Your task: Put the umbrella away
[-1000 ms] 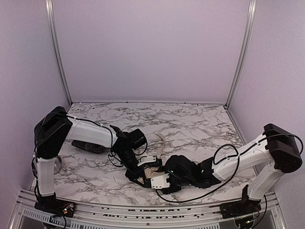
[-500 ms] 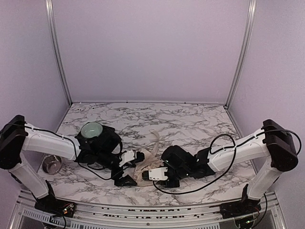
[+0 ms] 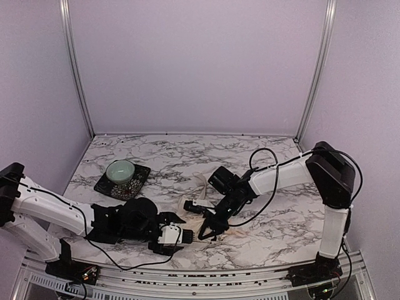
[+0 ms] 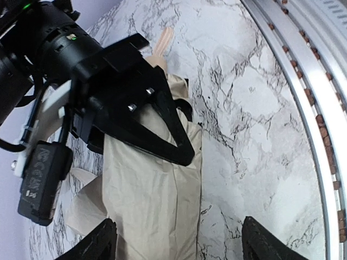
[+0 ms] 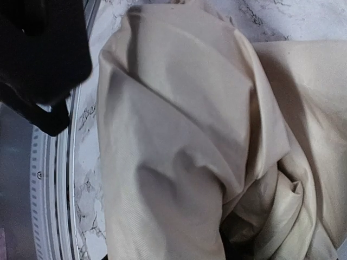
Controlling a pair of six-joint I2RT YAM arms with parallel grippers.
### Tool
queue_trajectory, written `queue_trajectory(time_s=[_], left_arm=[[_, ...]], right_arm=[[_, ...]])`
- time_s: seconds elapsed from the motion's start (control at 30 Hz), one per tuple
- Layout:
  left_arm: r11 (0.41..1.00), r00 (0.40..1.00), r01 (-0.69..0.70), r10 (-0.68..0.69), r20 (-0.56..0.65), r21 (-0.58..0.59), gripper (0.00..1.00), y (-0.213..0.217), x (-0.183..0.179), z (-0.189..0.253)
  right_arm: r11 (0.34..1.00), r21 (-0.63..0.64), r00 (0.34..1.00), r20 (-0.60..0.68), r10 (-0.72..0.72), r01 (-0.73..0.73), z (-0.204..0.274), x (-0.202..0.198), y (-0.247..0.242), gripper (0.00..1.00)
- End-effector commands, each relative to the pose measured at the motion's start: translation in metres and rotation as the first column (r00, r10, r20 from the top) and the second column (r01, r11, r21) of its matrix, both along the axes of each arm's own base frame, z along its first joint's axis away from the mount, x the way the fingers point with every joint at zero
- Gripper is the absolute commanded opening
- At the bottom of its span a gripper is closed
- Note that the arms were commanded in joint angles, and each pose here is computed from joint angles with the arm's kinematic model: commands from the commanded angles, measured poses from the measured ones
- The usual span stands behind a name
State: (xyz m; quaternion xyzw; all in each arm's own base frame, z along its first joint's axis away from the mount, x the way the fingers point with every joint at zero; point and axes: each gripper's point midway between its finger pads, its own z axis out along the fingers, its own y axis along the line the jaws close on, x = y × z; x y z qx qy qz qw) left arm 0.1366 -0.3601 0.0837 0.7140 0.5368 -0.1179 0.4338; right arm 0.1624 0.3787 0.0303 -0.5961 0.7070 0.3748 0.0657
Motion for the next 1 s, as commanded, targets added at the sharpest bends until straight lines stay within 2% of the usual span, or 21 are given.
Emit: queue_trajectory(time_s=[0.0,0.1,0.27,0.3,0.37,0.43,0.57,0.63,0.7,0.77,0.87,0.97], left_arm=[[0.994,0.995,-0.05,0.041,0.092,0.102,0.86,-0.009,0.021,-0.016],[0.979,0.996,-0.058,0.044,0.073,0.196,0.9,-0.009,0.024,-0.041],[0.943,0.989,-0.139,0.115,0.095,0.302,0.86,-0.004,0.041,-0.068],[0.935,0.99,-0.133,0.113,0.08,0.329,0.8,0.0,0.04,-0.075],[0.926,0.994,-0.104,0.103,0.022,0.362,0.59,0.004,0.032,-0.083],[0.921,0.994,-0.077,0.102,-0.045,0.383,0.49,0.009,0.024,-0.087],[0.897,0.96,-0.019,0.139,-0.242,0.442,0.34,0.018,0.012,-0.095],[0.896,0.933,0.002,0.159,-0.323,0.445,0.29,0.019,0.008,-0.094],[0.895,0.909,0.017,0.172,-0.38,0.445,0.26,0.021,0.003,-0.096],[0.89,0.88,0.026,0.195,-0.432,0.455,0.25,0.024,-0.002,-0.098],[0.869,0.829,0.051,0.237,-0.506,0.491,0.25,0.031,-0.011,-0.105],[0.853,0.737,0.1,0.282,-0.614,0.512,0.26,0.035,-0.022,-0.114]], right_arm=[[0.987,-0.158,0.95,-0.308,-0.055,0.006,-0.03,-0.037,-0.026,0.18],[0.988,-0.151,0.94,-0.334,-0.069,0.019,-0.035,-0.032,-0.025,0.18],[0.994,-0.104,0.937,-0.348,-0.022,-0.015,-0.033,-0.031,-0.019,0.19],[0.995,-0.097,0.937,-0.349,-0.02,-0.015,-0.03,-0.03,-0.019,0.19],[0.996,-0.083,0.941,-0.338,-0.017,-0.012,-0.026,-0.027,-0.017,0.21],[0.998,-0.054,0.948,-0.312,-0.059,0.044,-0.015,-0.006,-0.018,0.28],[0.992,0.041,0.974,-0.2,-0.107,0.117,0.02,0.024,-0.012,0.52],[0.982,0.101,0.981,-0.127,-0.145,0.158,0.042,0.039,-0.013,0.66],[0.969,0.143,0.979,-0.047,-0.199,0.203,0.062,0.053,-0.018,0.75],[0.955,0.186,0.969,0.045,-0.242,0.23,0.082,0.062,-0.026,0.8],[0.939,0.223,0.931,0.199,-0.307,0.262,0.101,0.07,-0.041,0.81],[0.919,0.278,0.866,0.339,-0.368,0.282,0.116,0.071,-0.057,0.79]])
